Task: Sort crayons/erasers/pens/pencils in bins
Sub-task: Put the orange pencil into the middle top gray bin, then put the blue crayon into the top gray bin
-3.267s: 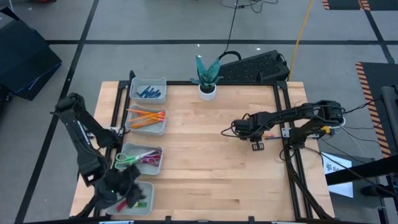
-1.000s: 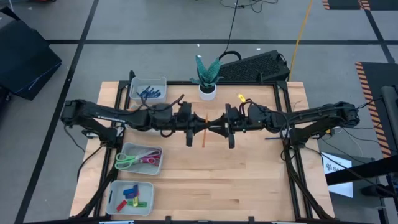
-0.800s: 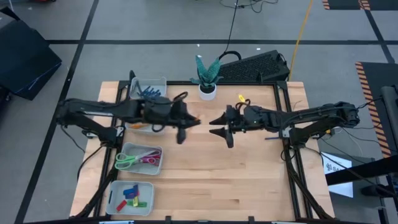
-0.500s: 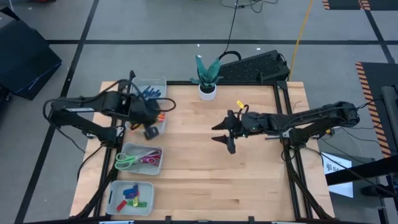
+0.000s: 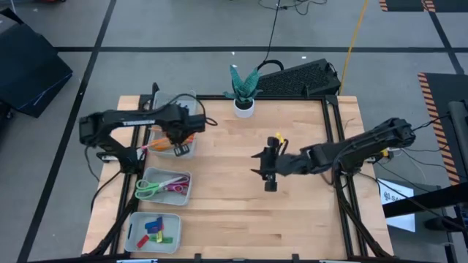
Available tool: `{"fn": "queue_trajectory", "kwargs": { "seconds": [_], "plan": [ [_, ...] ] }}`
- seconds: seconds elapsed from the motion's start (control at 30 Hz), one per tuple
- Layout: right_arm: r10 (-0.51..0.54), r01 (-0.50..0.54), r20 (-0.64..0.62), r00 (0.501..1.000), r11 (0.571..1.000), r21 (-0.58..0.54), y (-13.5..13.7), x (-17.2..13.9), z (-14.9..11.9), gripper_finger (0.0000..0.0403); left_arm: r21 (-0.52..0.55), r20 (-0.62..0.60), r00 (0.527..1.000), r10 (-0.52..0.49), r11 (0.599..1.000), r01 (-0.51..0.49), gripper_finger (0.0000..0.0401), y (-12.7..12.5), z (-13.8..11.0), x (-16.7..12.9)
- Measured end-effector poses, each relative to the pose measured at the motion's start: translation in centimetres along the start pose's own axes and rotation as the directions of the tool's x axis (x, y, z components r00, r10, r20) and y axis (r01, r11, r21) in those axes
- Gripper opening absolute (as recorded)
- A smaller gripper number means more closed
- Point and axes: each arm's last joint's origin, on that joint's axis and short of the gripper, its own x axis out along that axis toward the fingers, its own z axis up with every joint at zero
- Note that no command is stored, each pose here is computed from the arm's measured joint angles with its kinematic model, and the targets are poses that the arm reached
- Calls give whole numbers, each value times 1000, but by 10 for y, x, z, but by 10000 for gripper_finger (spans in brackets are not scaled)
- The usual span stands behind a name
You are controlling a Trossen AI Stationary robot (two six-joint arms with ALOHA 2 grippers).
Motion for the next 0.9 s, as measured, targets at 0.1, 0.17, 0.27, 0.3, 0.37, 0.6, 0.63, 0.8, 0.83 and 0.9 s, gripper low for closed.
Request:
{"fn": "queue_trajectory", "kwargs": {
  "seconds": [0.1, 0.17, 0.27, 0.3, 0.37, 0.6, 0.63, 0.8, 0.83, 0.9],
  "plan": [
    [18, -19, -129, 991, 1000, -7, 8, -7, -5, 204, 18, 0, 1000, 15, 1000, -15, 45, -3, 4, 14],
    [33, -30, -197, 980, 999, 16, 13, -13, -12, 204, 20, -3, 1000, 19, 1000, -18, 57, -4, 4, 24],
    [88, -72, -350, 933, 996, 56, 17, -21, -28, 212, 20, 37, 999, 32, 999, -33, 74, -5, 6, 31],
    [99, -72, -399, 912, 994, 82, 17, -23, -33, 216, 27, 45, 999, 31, 999, -32, 81, -5, 7, 33],
    [104, -48, -504, 857, 991, 122, 16, -25, -46, 226, 22, 58, 998, 32, 999, -33, 100, -4, 9, 34],
    [156, 17, -727, 669, 974, 224, 11, -29, -84, 240, -81, 232, 972, -29, 996, 49, 183, 8, 8, -1],
    [170, 38, -756, 632, 968, 249, 9, -27, -93, 240, -100, 316, 947, -60, 990, 96, 190, 8, 8, -11],
    [241, 86, -879, 411, 950, 300, -6, -20, -148, 239, -52, 781, 596, -184, 932, 357, 202, 0, 8, -65],
    [261, 78, -894, 364, 948, 308, -10, -20, -157, 238, -20, 828, 526, -196, 926, 377, 200, -4, 7, -73],
    [292, 106, -909, 298, 936, 335, -19, -21, -166, 231, 46, 891, 399, -215, 919, 391, 196, -10, 3, -90]
  ]
}}
